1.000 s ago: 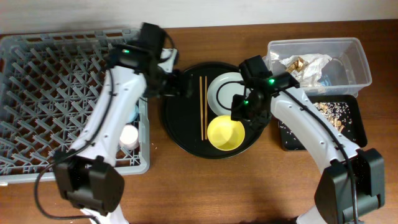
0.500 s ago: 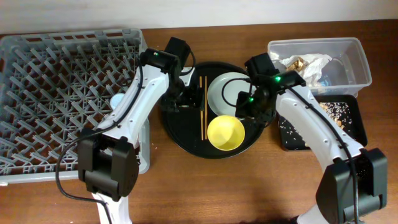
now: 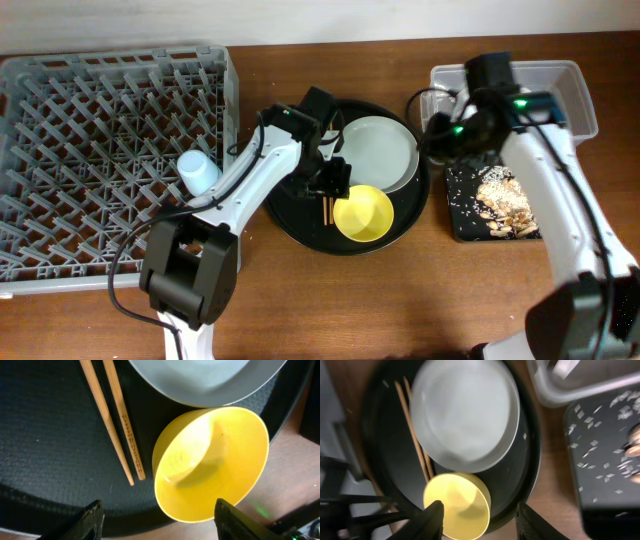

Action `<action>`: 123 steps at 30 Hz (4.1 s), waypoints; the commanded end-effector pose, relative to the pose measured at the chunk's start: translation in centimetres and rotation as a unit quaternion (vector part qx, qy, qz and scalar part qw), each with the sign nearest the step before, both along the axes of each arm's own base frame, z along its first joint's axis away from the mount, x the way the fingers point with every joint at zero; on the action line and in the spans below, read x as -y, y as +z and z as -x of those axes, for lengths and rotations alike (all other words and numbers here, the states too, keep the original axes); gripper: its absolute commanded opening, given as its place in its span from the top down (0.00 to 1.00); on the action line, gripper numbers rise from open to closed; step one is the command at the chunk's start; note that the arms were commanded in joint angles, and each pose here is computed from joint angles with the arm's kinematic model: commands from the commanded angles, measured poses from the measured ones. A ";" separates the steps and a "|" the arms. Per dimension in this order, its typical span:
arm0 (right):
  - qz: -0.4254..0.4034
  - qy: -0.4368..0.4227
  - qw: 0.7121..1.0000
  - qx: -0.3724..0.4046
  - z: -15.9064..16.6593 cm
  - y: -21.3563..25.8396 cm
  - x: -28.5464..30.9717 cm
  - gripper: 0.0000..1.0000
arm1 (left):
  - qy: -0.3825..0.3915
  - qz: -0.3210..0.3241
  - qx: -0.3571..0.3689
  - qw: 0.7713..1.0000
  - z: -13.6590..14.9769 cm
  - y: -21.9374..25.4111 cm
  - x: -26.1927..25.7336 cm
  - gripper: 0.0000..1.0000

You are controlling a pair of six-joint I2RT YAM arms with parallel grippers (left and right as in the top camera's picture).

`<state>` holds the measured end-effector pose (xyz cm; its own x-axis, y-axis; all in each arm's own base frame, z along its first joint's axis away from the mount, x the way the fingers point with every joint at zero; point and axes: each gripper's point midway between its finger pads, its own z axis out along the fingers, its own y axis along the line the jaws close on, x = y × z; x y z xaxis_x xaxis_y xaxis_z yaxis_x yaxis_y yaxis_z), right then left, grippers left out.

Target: Sort waste into correct bins and load items into the dishwasher rack

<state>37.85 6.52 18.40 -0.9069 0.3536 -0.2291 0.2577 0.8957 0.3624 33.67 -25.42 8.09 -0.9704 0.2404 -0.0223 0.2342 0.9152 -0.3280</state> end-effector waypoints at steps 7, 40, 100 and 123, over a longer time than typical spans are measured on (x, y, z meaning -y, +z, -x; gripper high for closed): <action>0.007 -0.036 0.999 0.020 0.5 2.4 4.0 0.36 | -0.006 -0.045 0.010 0.999 1.7 -3.2 0.8 0.35; 0.143 -0.126 0.962 0.194 7.2 14.4 9.2 0.02 | -0.006 -0.059 0.052 0.997 -1.9 0.0 1.4 0.99; 0.179 -0.184 0.962 0.092 2.5 7.8 11.5 0.02 | 0.366 -0.527 0.392 0.659 -12.0 28.0 -34.4 0.99; 0.179 -0.184 0.962 0.092 2.5 7.8 11.5 0.01 | 0.251 -0.567 0.403 0.673 -22.6 18.3 -29.4 0.99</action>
<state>35.24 -4.42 25.96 -0.6841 0.5006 -0.5305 0.5207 0.8445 0.1256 56.34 3.60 27.45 -0.6793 0.1820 -0.7109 -0.5356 0.5393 0.6499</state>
